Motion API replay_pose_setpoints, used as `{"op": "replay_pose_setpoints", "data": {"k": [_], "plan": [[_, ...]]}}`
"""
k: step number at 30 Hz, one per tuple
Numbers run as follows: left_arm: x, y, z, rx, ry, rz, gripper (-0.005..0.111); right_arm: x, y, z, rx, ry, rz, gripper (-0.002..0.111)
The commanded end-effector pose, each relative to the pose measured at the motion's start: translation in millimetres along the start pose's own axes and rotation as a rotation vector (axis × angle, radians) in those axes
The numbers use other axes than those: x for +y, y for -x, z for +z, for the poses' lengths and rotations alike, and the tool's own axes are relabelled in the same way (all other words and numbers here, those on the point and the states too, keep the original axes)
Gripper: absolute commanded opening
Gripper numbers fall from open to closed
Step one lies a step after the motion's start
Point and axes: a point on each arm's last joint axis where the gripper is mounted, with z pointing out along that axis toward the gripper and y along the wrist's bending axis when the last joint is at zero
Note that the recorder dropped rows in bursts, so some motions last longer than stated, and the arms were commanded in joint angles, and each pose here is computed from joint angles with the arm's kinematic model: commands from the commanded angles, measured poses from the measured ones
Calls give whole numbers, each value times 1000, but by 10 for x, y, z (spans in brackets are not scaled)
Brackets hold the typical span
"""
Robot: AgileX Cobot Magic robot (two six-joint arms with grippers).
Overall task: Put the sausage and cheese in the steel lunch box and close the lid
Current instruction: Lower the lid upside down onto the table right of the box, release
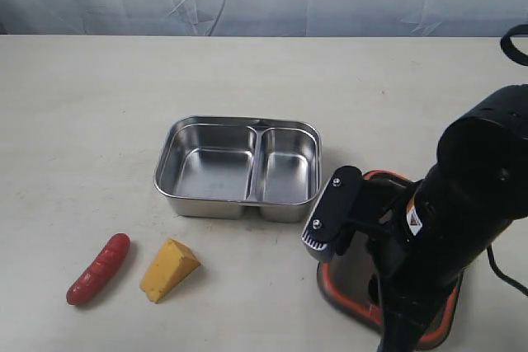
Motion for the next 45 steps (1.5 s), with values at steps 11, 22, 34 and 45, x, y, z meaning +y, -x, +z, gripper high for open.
{"op": "replay_pose_setpoints", "data": {"k": [11,22,34,45], "plan": [[13,-10,-1,0,11,70,0,115,197,-361,-240,86,114,2],[13,-10,-1,0,11,70,0,230,-98,-1122,-625,-74,219,-1],[-12,269,-47,-248,-97,-667,0,456,-588,-1545,-795,-113,251,-1],[-289,1126,165,241,-117,-230,0,374,-653,-1553,-772,-214,300,-1]]}}
